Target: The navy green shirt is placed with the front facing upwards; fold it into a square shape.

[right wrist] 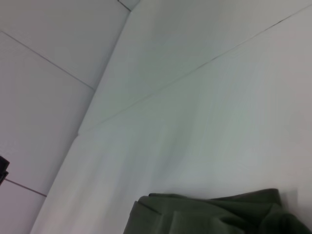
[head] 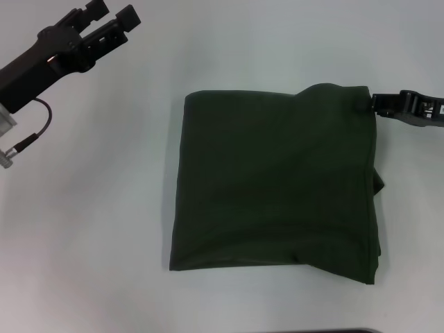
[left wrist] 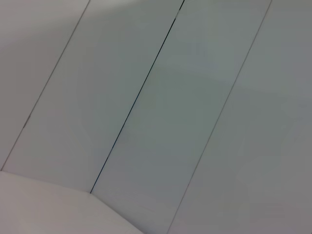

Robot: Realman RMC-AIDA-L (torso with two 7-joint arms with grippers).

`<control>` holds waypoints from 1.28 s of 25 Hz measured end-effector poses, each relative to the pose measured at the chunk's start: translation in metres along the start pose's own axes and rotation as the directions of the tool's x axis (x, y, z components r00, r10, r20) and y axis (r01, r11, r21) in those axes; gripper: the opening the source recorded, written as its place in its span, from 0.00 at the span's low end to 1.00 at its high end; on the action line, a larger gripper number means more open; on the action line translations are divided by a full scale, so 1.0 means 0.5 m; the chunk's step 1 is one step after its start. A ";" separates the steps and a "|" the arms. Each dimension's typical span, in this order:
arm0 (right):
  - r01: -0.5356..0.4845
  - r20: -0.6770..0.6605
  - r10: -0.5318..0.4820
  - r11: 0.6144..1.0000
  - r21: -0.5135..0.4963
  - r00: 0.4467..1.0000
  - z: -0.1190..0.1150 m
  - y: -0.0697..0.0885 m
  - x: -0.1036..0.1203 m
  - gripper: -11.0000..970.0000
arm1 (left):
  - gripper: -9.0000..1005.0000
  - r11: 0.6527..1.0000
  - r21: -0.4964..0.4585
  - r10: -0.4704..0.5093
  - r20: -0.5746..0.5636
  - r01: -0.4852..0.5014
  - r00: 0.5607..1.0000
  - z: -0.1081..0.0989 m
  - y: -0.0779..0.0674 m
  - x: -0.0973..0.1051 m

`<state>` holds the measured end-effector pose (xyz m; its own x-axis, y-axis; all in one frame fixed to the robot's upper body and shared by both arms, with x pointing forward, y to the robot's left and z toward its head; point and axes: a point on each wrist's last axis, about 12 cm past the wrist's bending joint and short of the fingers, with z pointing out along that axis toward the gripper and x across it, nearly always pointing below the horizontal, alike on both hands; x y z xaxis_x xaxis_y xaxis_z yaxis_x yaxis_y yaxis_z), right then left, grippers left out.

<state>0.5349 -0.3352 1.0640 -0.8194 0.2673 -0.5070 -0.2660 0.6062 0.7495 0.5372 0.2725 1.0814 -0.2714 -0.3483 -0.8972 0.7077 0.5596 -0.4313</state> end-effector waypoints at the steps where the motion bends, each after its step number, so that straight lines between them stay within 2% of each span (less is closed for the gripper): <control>1: -0.006 0.008 0.006 1.000 0.000 1.000 -0.003 -0.001 0.001 0.06 | 0.90 1.000 0.000 0.001 0.000 -0.001 1.000 0.000 0.000 0.000; 2: -0.013 0.019 0.013 1.000 -0.002 1.000 -0.007 -0.003 0.002 0.07 | 0.90 1.000 0.000 0.001 0.000 -0.001 1.000 0.000 0.000 -0.001; 8: -0.029 0.097 0.030 1.000 -0.006 0.995 -0.041 -0.012 0.003 0.29 | 0.90 1.000 0.000 0.004 0.000 -0.004 1.000 0.001 0.001 -0.002; 13: 0.030 0.137 -0.021 0.997 -0.065 0.990 -0.061 0.004 -0.012 0.50 | 0.90 1.000 0.002 0.005 0.000 -0.005 1.000 0.002 0.001 -0.003; 16: 0.108 0.125 -0.096 0.990 -0.088 0.988 -0.052 0.024 -0.036 0.71 | 0.90 1.000 0.002 0.005 0.000 -0.005 1.000 0.003 0.001 -0.003; 22: 0.245 0.049 -0.241 0.965 -0.093 0.969 0.015 0.069 -0.105 0.71 | 0.90 1.000 0.004 0.005 0.000 -0.005 1.000 0.004 0.000 -0.003; 24: 0.295 -0.004 -0.297 0.950 -0.100 0.955 0.049 0.095 -0.130 0.71 | 0.90 1.000 0.004 0.004 0.000 -0.004 1.000 0.004 0.000 -0.003; 32: 0.349 -0.176 -0.360 0.933 -0.092 0.916 0.109 0.139 -0.160 0.70 | 0.90 0.999 -0.028 0.017 -0.003 -0.017 1.000 -0.011 0.010 -0.005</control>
<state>0.6098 -0.2736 1.1334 -0.7444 -0.1054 -0.6593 -0.5807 0.5895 0.5614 0.5377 0.2803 1.0809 -0.2614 -0.3361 -0.9048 0.6936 0.5865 -0.4183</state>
